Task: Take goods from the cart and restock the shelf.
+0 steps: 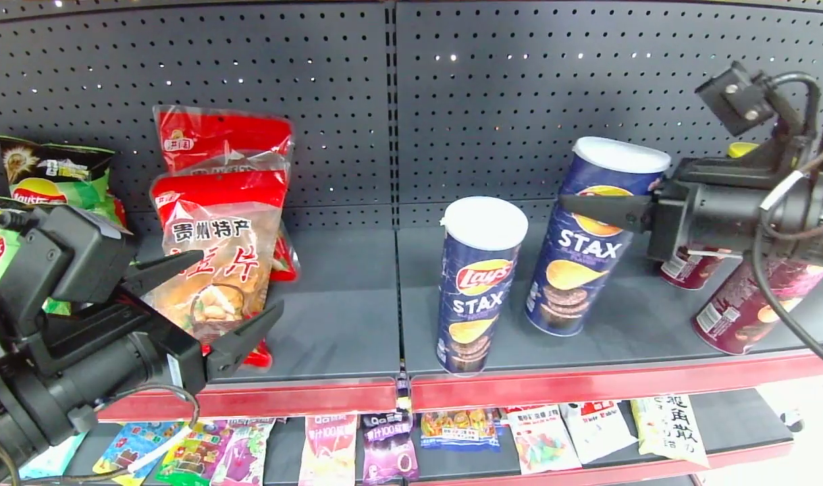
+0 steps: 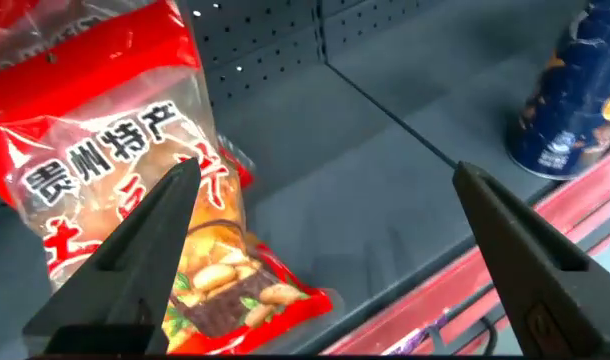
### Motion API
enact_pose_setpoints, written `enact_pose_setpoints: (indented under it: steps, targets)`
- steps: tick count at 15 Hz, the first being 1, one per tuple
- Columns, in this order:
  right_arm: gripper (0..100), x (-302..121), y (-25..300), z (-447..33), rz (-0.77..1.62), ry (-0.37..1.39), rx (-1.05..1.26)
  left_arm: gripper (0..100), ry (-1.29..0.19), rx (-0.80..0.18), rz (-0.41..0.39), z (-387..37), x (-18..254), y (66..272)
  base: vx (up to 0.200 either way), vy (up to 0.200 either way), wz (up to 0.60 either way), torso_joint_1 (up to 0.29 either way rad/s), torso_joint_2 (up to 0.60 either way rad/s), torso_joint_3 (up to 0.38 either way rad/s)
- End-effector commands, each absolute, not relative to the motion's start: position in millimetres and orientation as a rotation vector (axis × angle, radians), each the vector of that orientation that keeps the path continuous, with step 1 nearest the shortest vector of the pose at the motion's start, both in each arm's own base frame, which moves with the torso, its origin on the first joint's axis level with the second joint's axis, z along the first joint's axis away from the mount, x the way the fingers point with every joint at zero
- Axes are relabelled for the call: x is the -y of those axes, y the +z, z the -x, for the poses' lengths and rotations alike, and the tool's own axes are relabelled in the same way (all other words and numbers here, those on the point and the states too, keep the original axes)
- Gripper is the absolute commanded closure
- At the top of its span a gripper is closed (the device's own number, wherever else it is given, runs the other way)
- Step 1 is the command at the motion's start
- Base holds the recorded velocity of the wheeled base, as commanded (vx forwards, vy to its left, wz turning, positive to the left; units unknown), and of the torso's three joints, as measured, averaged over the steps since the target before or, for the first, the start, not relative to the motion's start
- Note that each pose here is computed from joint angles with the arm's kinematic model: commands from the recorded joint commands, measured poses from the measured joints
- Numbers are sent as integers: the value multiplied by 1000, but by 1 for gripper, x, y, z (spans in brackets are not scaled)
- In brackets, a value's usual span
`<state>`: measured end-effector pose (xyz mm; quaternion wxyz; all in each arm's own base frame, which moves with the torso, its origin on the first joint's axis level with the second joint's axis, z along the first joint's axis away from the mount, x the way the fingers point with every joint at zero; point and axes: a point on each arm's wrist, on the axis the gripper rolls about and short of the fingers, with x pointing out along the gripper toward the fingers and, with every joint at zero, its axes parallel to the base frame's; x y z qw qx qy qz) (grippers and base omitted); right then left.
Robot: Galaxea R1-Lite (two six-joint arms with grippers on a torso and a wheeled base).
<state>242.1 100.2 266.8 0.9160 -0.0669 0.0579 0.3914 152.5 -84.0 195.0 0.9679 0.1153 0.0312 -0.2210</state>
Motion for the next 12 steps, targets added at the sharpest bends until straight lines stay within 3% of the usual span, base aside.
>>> enact_pose_setpoints:
  steps: [1,12]
  targets:
    - [100,-115,255,-281,135,822,-159,0,-447,-72,-236,-156,86,194,0,0,0,0,0,0]
    - [100,-161,246,-357,173,938,-80,0,-534,-98,-238,-155,91,198,0,0,0,0,0,0]
